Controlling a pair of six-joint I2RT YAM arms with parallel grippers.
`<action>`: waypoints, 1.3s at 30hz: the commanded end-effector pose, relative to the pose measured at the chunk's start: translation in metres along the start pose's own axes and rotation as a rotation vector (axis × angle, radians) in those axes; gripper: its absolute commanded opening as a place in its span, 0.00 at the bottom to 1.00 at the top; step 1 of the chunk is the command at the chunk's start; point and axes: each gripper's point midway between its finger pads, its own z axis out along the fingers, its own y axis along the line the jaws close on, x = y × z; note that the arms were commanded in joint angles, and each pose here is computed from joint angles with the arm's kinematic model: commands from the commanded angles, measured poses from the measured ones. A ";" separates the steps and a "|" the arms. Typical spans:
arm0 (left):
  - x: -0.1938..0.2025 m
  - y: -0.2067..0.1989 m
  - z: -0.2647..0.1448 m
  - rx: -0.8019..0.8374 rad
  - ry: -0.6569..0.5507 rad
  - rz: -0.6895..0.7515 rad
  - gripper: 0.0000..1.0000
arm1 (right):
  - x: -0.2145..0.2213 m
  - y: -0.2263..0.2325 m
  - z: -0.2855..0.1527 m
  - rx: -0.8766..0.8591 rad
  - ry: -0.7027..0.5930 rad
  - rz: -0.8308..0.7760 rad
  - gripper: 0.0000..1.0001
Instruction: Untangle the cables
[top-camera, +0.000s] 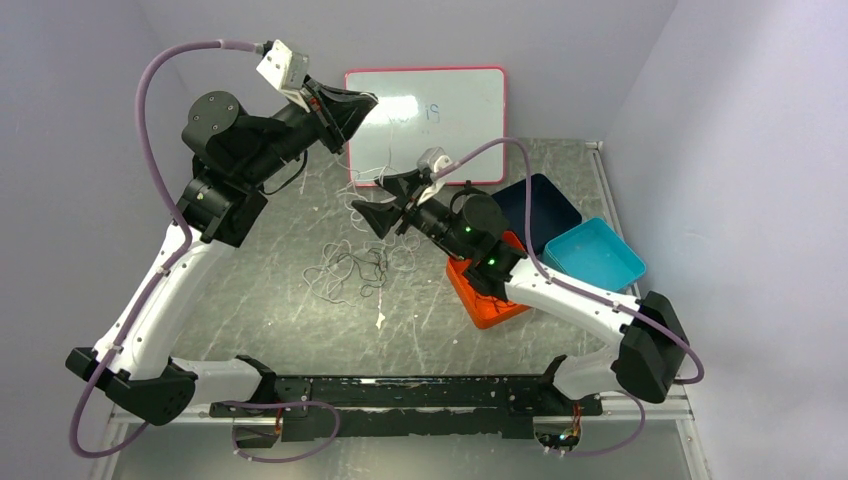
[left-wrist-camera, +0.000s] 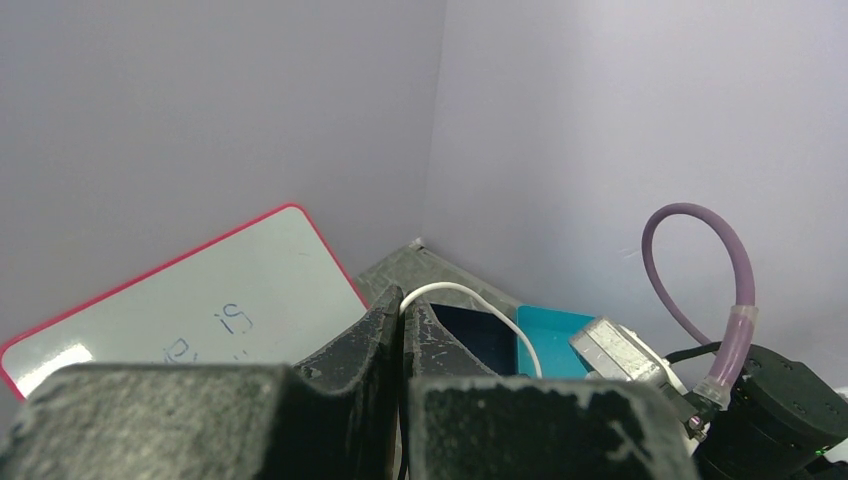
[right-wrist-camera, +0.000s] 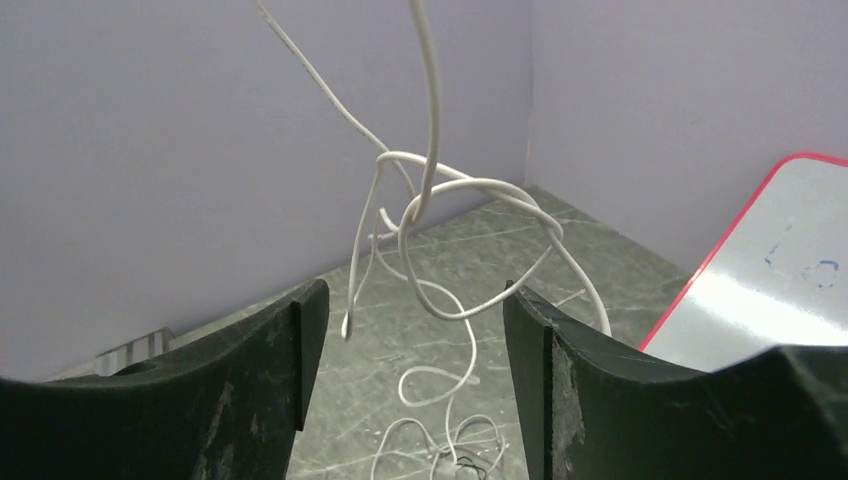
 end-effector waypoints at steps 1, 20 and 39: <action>-0.009 -0.006 -0.001 0.037 -0.037 -0.002 0.07 | -0.007 -0.005 -0.002 0.033 -0.073 0.024 0.70; -0.004 -0.017 -0.001 0.088 -0.028 -0.060 0.07 | -0.034 -0.015 0.032 0.066 -0.253 0.077 0.65; 0.033 0.040 -0.018 -0.234 0.025 -0.087 0.19 | -0.039 -0.018 0.002 0.116 -0.159 0.062 0.00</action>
